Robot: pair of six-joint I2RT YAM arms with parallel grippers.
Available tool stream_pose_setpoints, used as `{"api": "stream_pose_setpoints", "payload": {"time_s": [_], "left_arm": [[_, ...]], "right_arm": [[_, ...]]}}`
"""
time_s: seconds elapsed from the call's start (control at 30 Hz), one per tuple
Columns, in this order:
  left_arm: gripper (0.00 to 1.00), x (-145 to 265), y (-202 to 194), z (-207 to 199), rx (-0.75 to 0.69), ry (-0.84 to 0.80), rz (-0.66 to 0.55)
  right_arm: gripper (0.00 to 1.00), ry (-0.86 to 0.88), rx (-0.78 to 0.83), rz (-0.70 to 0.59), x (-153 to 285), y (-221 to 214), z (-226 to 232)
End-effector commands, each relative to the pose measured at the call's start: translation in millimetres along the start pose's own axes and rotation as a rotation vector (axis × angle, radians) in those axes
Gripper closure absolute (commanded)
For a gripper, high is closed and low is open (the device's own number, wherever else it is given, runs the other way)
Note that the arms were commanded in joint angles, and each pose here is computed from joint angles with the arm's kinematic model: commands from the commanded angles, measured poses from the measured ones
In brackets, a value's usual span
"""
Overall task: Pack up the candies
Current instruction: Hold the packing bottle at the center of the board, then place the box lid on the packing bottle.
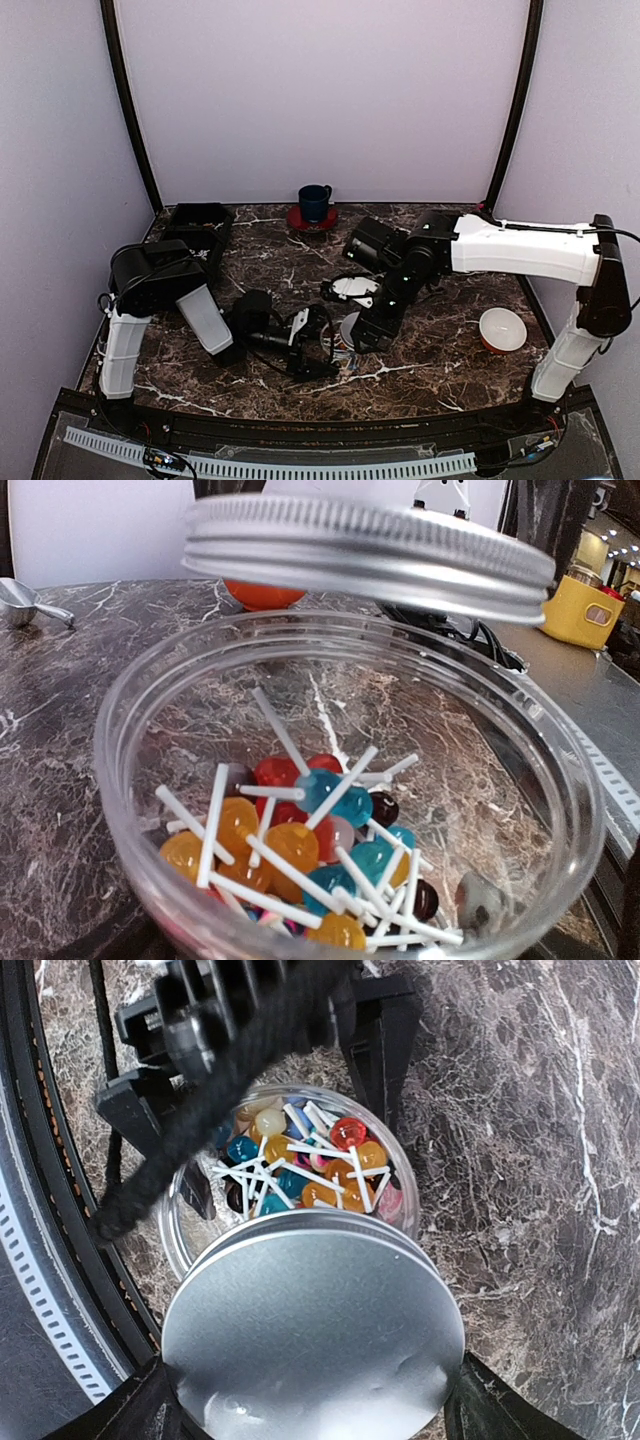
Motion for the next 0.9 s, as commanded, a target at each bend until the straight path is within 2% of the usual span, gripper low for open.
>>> {"api": "stream_pose_setpoints", "payload": {"time_s": [0.0, 0.27, 0.87], "left_arm": [[0.01, 5.6, 4.2, -4.9, -0.025, 0.018, -0.069], [0.01, 8.5, -1.8, -4.8, -0.006, 0.044, -0.094], [0.09, 5.0, -9.8, -6.8, -0.004, 0.007, -0.055]], "right_arm": [[0.18, -0.026, 0.025, -0.016, 4.5, 13.3, 2.7], [0.17, -0.052, 0.046, -0.014, -1.1, 32.7, 4.2], [0.16, -0.032, 0.098, 0.028, -24.0, 33.9, 14.7]]}}
Point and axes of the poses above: each gripper's point midway between its finger pads, its own x axis back along the fingers, its own z axis along the line the jaws close on, y = z × x, the point moved 4 cm from there along x, back along the fingers, and after that the axes turned 1 degree about -x, right-handed, at the moved point
